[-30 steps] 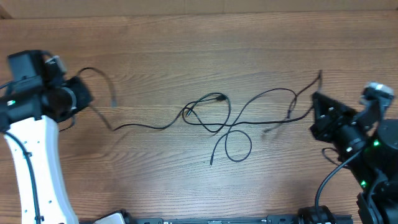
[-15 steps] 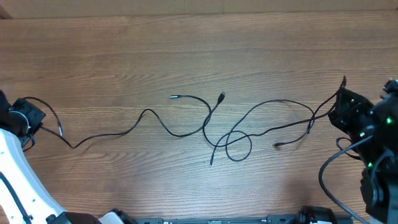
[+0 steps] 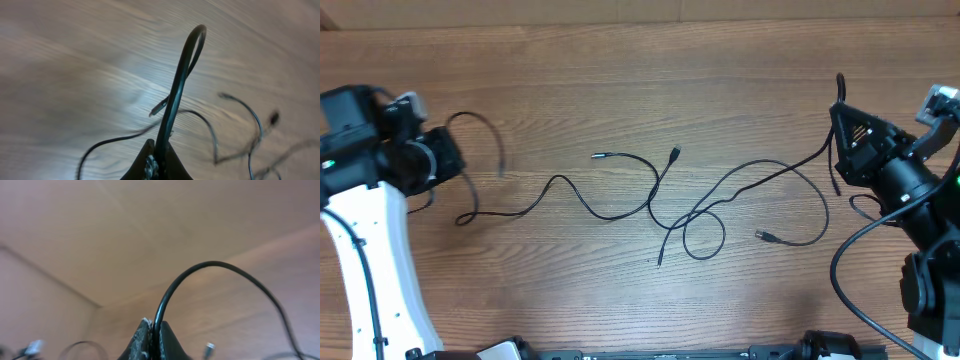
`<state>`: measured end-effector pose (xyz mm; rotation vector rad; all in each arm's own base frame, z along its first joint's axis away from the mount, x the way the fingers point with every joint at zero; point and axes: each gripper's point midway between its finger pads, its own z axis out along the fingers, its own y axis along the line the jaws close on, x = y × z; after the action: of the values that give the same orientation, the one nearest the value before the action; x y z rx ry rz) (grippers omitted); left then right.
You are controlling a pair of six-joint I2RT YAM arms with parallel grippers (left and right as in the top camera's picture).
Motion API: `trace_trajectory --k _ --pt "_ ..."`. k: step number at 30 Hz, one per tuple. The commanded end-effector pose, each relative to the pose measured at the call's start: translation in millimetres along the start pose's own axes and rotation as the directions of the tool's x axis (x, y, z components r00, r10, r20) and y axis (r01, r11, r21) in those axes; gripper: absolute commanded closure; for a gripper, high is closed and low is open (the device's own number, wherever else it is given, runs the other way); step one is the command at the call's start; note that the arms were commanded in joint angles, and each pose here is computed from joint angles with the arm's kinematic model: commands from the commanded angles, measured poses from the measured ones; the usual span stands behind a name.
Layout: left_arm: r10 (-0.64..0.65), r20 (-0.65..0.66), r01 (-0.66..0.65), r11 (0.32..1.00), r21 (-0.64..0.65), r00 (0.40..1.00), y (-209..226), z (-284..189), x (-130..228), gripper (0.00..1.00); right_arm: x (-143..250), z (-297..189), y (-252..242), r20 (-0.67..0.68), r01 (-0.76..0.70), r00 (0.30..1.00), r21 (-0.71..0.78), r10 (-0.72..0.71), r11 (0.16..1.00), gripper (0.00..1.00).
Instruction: Untangle cables
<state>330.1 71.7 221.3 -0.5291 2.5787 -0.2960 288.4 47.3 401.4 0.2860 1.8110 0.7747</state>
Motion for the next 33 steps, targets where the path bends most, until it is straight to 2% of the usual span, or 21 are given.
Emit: trace_trajectory --k 1,6,11,17,23,28,33 --pt "0.160 -0.027 -0.158 0.985 0.072 0.987 -37 6 9 0.95 -21 -18 44 0.045 0.028 0.999 -0.143 -0.022 0.989 0.96" --pt "0.270 -0.069 -0.260 0.957 0.130 0.960 -77 17 27 0.96 -63 -35 79 0.182 0.101 0.981 -0.207 -0.063 0.973 0.96" --pt "0.321 -0.145 -0.298 0.940 0.164 0.936 -96 35 46 0.96 -116 -52 113 0.323 0.151 0.944 -0.228 -0.072 0.962 0.96" --pt "0.372 -0.252 -0.330 0.924 0.194 0.894 -113 65 69 0.96 -168 -59 153 0.395 0.197 0.916 -0.281 -0.073 0.939 0.96" --pt "0.387 -0.348 -0.335 0.921 0.200 0.854 -116 95 87 0.96 -203 -57 174 0.426 0.228 0.900 -0.290 -0.088 0.929 0.96" --pt "0.388 -0.411 -0.329 0.921 0.210 0.825 -118 114 101 0.96 -228 -51 158 0.459 0.234 0.881 -0.216 -0.113 0.948 0.96" --pt "0.414 -0.428 -0.338 0.909 0.245 0.803 -130 119 112 0.96 -245 -43 94 0.450 0.172 0.882 -0.025 -0.143 0.985 0.96"
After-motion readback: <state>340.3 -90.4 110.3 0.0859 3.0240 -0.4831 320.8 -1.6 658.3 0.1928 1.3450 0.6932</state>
